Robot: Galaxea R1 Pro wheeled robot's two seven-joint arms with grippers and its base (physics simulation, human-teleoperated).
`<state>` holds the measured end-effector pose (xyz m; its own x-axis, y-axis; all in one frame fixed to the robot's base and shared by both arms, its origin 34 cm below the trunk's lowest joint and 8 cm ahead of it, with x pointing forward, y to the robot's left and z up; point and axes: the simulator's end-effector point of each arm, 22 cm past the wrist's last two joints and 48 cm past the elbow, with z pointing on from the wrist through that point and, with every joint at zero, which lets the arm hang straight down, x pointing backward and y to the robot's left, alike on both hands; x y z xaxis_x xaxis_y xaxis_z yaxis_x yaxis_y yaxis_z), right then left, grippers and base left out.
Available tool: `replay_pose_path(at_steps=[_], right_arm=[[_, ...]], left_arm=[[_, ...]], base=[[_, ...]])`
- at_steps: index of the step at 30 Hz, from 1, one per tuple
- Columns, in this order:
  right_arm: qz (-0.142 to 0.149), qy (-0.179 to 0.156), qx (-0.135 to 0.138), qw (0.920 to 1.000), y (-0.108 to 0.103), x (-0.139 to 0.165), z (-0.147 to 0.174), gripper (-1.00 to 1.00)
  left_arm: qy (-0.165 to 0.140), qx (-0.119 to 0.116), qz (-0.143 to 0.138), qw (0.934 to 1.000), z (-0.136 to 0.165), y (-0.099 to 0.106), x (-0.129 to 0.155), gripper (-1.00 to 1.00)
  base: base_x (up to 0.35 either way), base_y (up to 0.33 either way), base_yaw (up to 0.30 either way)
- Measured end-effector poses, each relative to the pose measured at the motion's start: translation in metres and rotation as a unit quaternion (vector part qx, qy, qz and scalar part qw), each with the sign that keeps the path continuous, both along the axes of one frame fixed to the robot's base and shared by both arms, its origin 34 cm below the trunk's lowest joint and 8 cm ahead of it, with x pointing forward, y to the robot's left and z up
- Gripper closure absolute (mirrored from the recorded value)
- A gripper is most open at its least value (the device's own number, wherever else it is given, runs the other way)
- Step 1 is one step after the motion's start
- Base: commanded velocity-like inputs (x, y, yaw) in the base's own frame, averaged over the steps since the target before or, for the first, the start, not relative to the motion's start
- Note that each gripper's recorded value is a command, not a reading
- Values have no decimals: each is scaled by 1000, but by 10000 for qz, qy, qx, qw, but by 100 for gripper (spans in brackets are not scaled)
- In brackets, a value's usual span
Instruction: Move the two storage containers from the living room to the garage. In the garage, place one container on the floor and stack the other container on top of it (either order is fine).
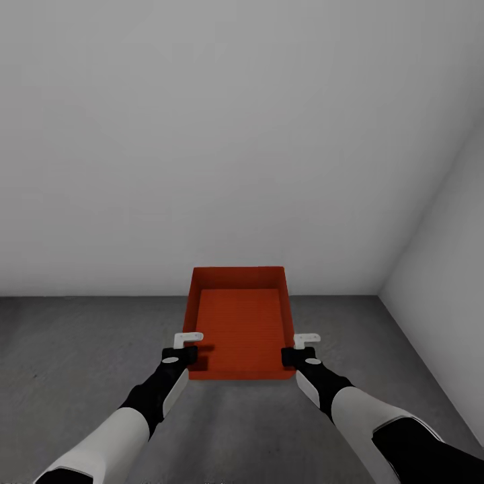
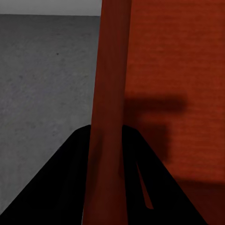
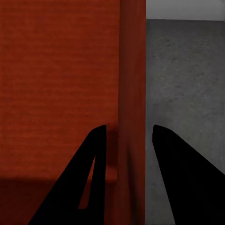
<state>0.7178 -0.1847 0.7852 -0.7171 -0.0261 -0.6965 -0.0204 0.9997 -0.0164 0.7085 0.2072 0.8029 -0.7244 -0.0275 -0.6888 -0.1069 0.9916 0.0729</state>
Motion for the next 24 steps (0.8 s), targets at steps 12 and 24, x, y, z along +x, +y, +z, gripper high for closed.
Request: replay_pose_path(at_steps=[12, 24], right_arm=[[0, 95, 0, 10000, 0, -4, -11, 100], [0, 189, 0, 9998, 0, -8, -23, 100]], left_arm=[[94, 0, 0, 10000, -11, 0, -4, 100], [189, -2, 1, 9998, -22, 0, -8, 100]], base=[[0, 0, 0], [0, 0, 0]])
